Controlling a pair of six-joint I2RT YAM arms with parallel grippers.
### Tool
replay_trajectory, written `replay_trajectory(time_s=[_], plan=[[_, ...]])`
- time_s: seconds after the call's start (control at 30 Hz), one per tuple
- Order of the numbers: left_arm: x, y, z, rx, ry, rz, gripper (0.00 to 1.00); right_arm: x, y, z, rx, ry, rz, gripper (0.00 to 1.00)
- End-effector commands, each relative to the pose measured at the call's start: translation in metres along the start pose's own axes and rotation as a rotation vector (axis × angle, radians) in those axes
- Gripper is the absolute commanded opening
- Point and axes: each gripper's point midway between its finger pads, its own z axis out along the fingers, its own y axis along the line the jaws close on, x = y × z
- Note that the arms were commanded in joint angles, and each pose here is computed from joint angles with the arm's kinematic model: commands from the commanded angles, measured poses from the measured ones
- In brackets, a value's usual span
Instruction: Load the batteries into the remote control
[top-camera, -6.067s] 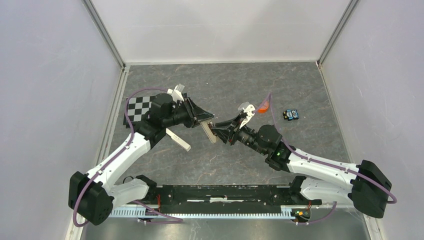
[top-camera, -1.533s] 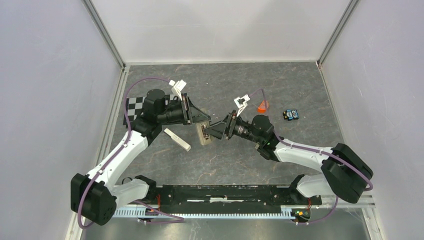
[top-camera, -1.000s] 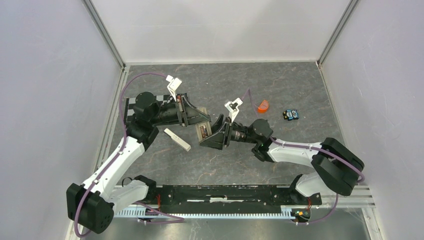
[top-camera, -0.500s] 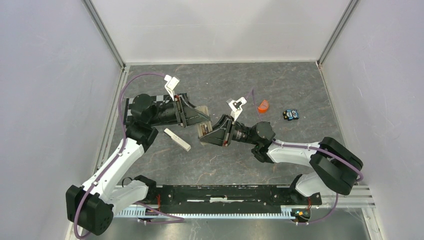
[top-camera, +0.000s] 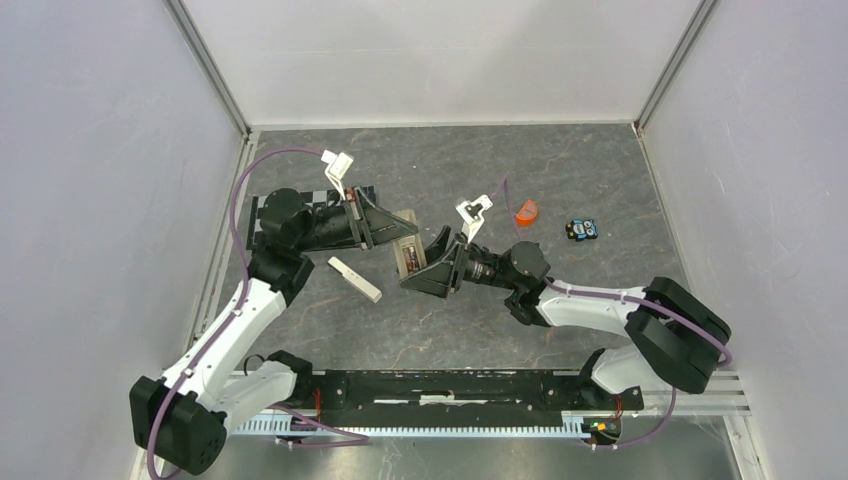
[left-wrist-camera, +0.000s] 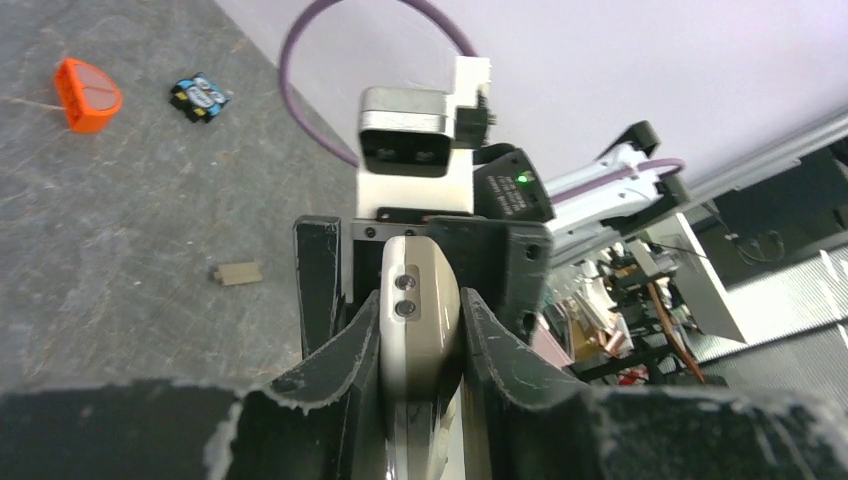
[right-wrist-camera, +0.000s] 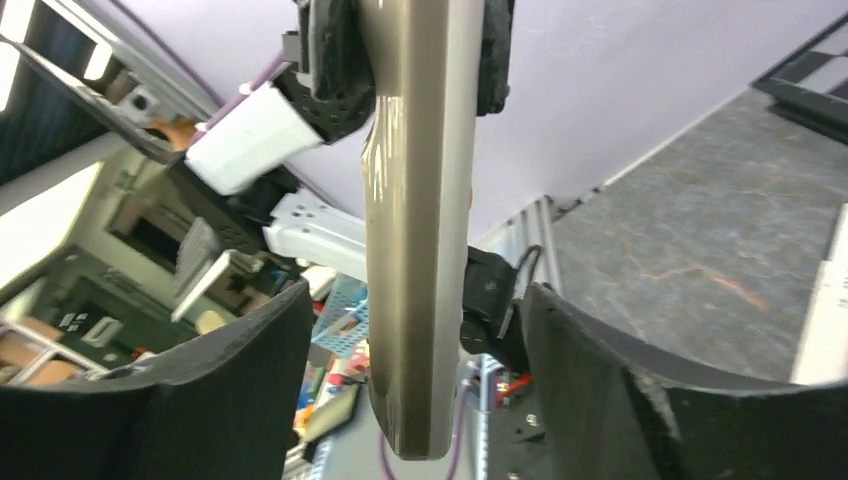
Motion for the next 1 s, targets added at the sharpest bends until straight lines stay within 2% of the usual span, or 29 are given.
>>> replay_trajectory(time_s=[0.0,0.07,0.2,0.27,0.33,0.47,0.53,0.67,0.8,0.97], plan=[[-0.011,0.018,-0.007,-0.152,-0.052,0.091,0.02,-0.004,-0.016,-0.005,0.113,0.003,-0.107,0.88],[-0.015,0.048,-0.019,-0.350,-0.080,0.112,0.02,-0.004,-0.034,-0.014,0.218,0.004,-0.153,0.91],[-0.022,0.109,-0.066,-0.778,-0.148,0.135,0.02,-0.003,-0.074,-0.040,0.471,0.033,-0.233,0.92],[-0.022,0.126,-0.090,-0.925,-0.188,0.134,0.02,-0.003,-0.097,-0.057,0.619,0.030,-0.244,0.89],[-0.023,0.135,-0.107,-1.021,-0.231,0.133,0.02,-0.002,-0.136,-0.081,0.859,0.045,-0.239,0.83],[-0.024,0.133,-0.122,-1.066,-0.293,0.129,0.02,0.011,-0.188,-0.103,1.202,0.160,-0.228,0.60],[-0.026,0.129,-0.124,-1.069,-0.301,0.139,0.02,0.017,-0.204,-0.105,1.302,0.191,-0.244,0.53],[-0.026,0.125,-0.126,-1.064,-0.288,0.154,0.02,0.020,-0.226,-0.097,1.466,0.222,-0.325,0.52],[-0.022,0.122,-0.124,-1.044,-0.276,0.153,0.02,0.034,-0.245,-0.085,1.535,0.279,-0.365,0.52],[-0.018,0.122,-0.119,-1.013,-0.265,0.139,0.02,0.043,-0.258,-0.085,1.588,0.288,-0.380,0.49]])
